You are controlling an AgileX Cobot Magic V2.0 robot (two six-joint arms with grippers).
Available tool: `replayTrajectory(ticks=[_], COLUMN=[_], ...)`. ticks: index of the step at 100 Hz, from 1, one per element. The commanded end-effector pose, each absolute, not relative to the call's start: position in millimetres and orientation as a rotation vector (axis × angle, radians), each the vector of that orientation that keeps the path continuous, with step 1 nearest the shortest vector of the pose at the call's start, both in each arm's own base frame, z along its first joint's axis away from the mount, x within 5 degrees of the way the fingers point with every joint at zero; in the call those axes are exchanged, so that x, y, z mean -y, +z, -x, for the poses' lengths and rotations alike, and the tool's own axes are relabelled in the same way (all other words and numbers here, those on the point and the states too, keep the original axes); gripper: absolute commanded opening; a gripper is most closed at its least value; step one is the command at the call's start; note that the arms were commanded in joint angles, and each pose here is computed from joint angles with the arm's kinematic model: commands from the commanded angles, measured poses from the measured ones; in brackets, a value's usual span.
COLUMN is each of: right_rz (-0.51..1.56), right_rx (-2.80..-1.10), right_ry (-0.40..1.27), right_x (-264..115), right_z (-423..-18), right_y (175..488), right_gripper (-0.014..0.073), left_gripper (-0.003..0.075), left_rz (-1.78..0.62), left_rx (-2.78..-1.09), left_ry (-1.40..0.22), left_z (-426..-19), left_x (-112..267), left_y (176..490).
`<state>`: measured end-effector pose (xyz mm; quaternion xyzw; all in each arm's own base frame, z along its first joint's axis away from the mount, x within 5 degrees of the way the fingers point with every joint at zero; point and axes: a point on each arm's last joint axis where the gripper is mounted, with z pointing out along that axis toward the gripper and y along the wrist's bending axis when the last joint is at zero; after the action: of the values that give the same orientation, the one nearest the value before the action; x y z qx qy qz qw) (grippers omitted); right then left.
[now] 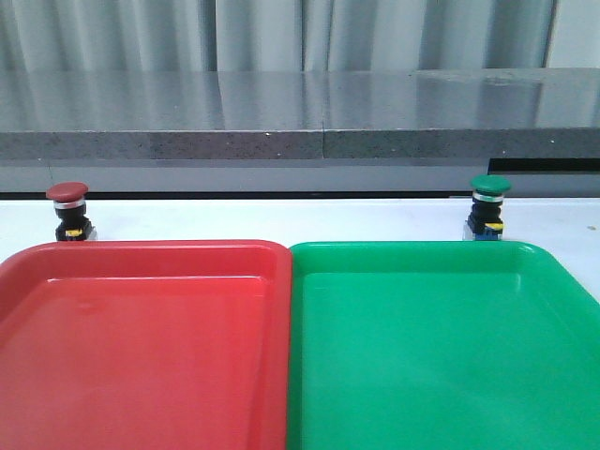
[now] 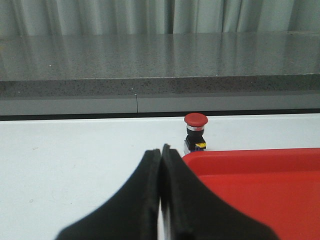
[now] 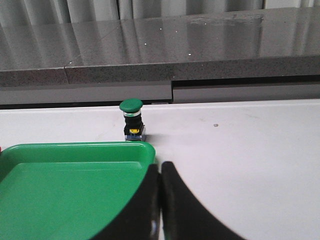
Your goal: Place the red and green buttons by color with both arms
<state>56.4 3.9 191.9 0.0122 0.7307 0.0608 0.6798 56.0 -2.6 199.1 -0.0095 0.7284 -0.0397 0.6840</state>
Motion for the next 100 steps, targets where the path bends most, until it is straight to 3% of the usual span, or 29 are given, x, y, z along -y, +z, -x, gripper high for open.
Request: replayTrajectory(ticks=[1,100], right_rz=[-0.016,-0.016], right_rx=[-1.533,-1.533], right_ry=[0.129,0.129], right_x=[-3.7,-3.7], right_z=[-54.4,-54.4], right_y=[205.7,205.7], right_gripper=[-0.0064,-0.0064], left_gripper=[-0.002,-0.002], left_rz=[0.025,0.029], left_rx=[-1.534,-1.557], left_ry=[-0.089,-0.096], left_z=[-54.0,-53.4], left_x=[2.2,2.4], left_y=[204.1,212.5])
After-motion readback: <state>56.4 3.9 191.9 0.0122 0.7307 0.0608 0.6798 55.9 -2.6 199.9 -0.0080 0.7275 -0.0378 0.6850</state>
